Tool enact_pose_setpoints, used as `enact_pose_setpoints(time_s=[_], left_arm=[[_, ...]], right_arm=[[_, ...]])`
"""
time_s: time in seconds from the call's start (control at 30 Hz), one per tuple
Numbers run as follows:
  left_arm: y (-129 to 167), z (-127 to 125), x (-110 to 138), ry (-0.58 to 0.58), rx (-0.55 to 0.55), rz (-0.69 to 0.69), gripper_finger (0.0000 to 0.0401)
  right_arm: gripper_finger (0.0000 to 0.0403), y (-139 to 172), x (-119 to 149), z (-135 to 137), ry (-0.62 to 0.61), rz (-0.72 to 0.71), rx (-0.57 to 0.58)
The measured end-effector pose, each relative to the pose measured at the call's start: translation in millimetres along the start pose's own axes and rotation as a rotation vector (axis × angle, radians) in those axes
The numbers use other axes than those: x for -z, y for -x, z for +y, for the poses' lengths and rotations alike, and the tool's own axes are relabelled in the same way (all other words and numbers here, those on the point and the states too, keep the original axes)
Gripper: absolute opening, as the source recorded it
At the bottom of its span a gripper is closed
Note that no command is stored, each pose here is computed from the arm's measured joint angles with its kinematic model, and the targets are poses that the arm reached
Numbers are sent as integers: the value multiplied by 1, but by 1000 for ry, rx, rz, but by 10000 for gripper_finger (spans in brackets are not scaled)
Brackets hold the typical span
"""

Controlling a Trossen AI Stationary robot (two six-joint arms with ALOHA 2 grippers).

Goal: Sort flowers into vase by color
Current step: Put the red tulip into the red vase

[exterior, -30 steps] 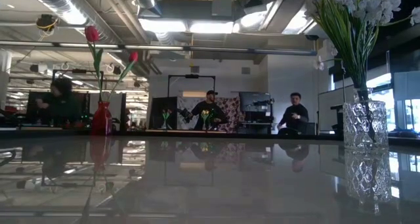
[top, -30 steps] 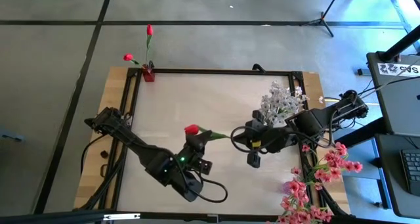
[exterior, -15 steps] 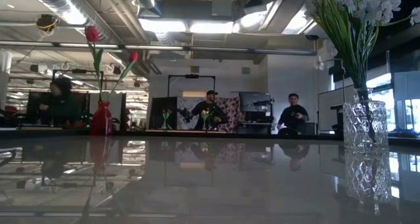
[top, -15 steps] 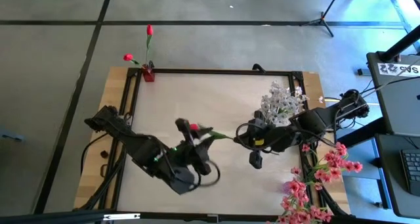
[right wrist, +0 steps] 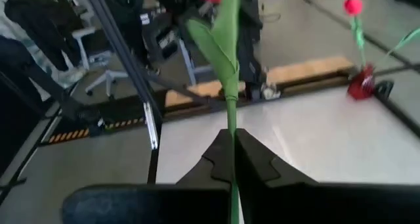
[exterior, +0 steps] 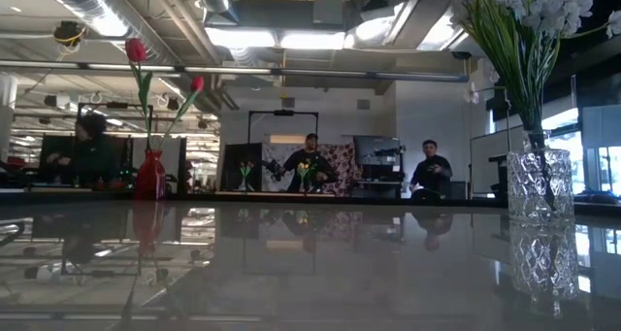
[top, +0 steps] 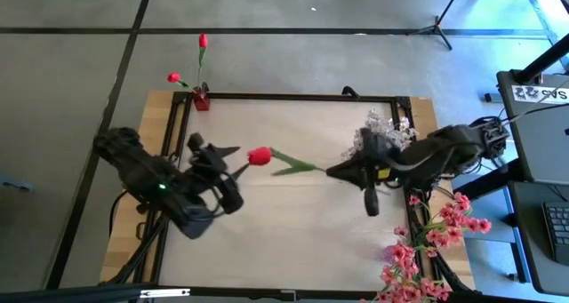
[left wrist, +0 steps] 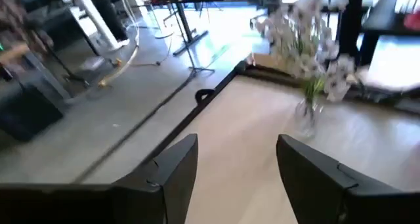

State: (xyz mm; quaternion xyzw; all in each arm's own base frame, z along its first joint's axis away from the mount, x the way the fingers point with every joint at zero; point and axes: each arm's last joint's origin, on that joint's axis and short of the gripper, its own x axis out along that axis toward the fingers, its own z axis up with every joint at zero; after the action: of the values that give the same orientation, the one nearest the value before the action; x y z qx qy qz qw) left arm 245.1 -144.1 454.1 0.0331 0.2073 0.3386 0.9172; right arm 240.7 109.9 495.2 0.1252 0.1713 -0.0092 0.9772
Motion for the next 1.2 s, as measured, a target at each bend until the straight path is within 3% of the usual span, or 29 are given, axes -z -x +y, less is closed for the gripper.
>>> enact_pose_setpoints(time_s=[0.17, 0.27, 0.37, 0.47, 0.53, 0.67, 0.8, 0.97, 1.2], left_arm=[[4, 17, 15, 208, 3, -12, 205], [-7, 7, 23, 319, 41, -31, 205], [-24, -18, 20, 376, 178, -53, 206], [-38, -38, 4, 394, 422, -164, 206], [-48, -40, -7, 416, 520, -283, 206], [-63, -29, -27, 382, 535, -498, 206], [-76, -24, -44, 350, 625, -709, 206], [-96, -19, -47, 307, 600, -765, 206], [-97, -12, -54, 320, 618, -849, 205]], right_arm=[[2, 16, -19, 0, 56, -98, -4], [2, 17, -25, 1, 108, -156, -6], [2, 17, -30, 3, 145, -205, -14], [2, 17, -36, 1, 152, -256, -2], [2, 17, -38, 1, 165, -270, -4], [2, 20, -39, 2, 182, -288, -18], [2, 17, -41, 4, 190, -304, -45], [2, 10, -42, 8, 221, -328, -51], [2, -1, -39, 9, 263, -317, 35]])
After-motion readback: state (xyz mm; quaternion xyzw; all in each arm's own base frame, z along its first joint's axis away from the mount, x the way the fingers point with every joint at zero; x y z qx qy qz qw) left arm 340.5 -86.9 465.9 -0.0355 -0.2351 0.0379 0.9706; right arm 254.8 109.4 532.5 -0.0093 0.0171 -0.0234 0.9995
